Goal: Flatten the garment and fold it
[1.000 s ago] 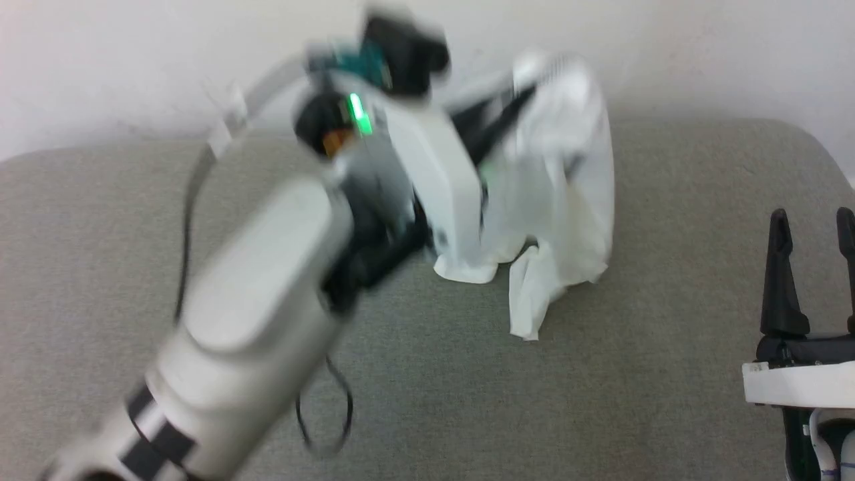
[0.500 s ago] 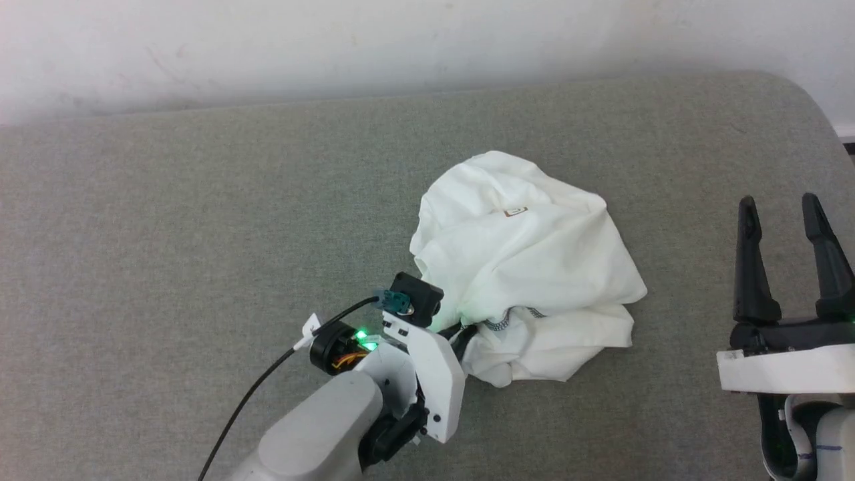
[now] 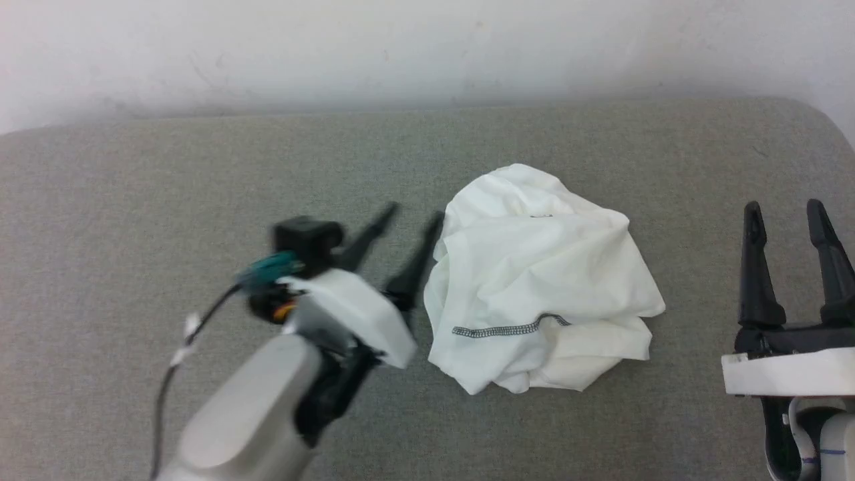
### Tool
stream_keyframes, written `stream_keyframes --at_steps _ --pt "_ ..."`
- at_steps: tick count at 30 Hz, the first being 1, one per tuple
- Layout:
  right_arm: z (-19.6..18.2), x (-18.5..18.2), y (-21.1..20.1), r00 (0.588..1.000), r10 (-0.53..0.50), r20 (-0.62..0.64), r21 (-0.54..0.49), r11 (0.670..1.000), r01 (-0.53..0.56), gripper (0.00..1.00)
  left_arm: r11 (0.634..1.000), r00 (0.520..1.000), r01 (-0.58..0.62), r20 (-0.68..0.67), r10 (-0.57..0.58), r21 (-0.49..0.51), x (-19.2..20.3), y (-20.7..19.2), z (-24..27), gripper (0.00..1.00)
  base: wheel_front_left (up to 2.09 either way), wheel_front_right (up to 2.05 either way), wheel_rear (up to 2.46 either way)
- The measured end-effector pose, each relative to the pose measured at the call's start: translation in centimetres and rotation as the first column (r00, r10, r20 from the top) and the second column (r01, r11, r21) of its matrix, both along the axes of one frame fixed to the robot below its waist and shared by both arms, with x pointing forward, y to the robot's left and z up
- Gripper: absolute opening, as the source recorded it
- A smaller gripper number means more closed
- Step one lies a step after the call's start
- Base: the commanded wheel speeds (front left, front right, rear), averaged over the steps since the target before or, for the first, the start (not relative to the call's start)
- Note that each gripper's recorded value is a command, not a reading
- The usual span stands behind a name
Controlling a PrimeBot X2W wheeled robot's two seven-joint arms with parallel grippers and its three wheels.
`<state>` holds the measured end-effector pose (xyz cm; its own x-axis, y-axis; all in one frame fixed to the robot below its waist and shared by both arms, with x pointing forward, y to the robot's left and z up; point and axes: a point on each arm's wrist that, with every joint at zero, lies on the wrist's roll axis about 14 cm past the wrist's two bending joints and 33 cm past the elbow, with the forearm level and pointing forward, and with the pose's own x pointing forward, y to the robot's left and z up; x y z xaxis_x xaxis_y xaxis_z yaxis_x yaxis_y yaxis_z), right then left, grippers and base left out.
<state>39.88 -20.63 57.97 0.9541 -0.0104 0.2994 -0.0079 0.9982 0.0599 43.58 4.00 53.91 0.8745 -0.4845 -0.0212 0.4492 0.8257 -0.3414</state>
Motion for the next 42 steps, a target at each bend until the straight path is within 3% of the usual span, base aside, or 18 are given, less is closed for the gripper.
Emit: stream_keyframes --at_steps 4,6,9,12,13,19,26,31,36,39,42 --pt "-0.6 -0.6 0.0 1.000 0.000 -0.018 0.006 1.000 0.001 1.00 0.973 0.957 -0.230 0.189 0.219 0.036 -0.4 6.8 2.9 1.00 0.00 0.00 0.00" --pt "-1.1 -0.9 -0.3 0.999 -0.008 -0.035 0.009 1.000 0.008 1.00 0.962 0.936 -0.272 0.242 0.255 0.037 -1.7 8.3 3.5 1.00 0.00 0.00 0.00" --pt "-2.0 -1.4 -0.6 0.998 -0.017 -0.063 0.013 1.000 0.017 1.00 0.949 0.920 -0.314 0.247 0.303 0.006 -3.9 9.6 3.3 1.00 0.00 0.00 0.00" --pt "-2.5 -1.8 -1.0 0.997 -0.026 -0.077 0.017 0.999 0.027 1.00 0.930 0.906 -0.364 0.251 0.341 0.051 -5.3 11.0 2.4 1.00 0.00 0.00 0.00" --pt "-3.0 -2.3 -1.3 0.995 -0.034 -0.092 0.021 0.999 0.036 1.00 0.904 0.888 -0.420 0.243 0.391 0.082 -6.6 12.4 1.5 1.00 0.00 0.00 0.00" --pt "-4.6 -3.1 -1.3 0.989 -0.032 -0.143 0.030 0.999 0.037 1.00 0.868 0.874 -0.478 0.170 0.455 0.136 -9.4 14.0 -1.6 1.00 0.00 0.00 0.00" --pt "-6.0 -2.4 -1.1 0.981 -0.023 -0.191 0.036 0.999 0.030 1.00 0.870 0.870 -0.484 0.164 0.465 0.097 -9.6 13.9 -1.8 1.00 0.00 0.00 0.00" --pt "-5.7 0.6 0.2 0.969 0.015 -0.249 0.025 1.000 -0.009 1.00 0.876 0.874 -0.474 0.174 0.454 0.095 -8.7 13.7 -2.0 1.00 0.00 0.00 0.00" --pt "-8.2 3.3 1.4 0.903 0.032 -0.429 -0.051 0.997 -0.060 1.00 0.877 0.878 -0.469 0.165 0.450 0.102 -7.8 13.8 -2.7 1.00 0.00 0.00 0.00" --pt "-10.6 4.2 1.5 0.836 0.031 -0.548 -0.106 0.989 -0.107 1.00 0.875 0.878 -0.472 0.148 0.455 0.106 -7.5 14.0 -3.4 1.00 0.00 0.00 0.00" --pt "-13.8 4.2 2.2 0.741 0.046 -0.670 -0.113 0.980 -0.163 1.00 0.874 0.879 -0.473 0.129 0.459 0.113 -7.5 14.2 -4.1 1.00 0.00 0.00 0.00"
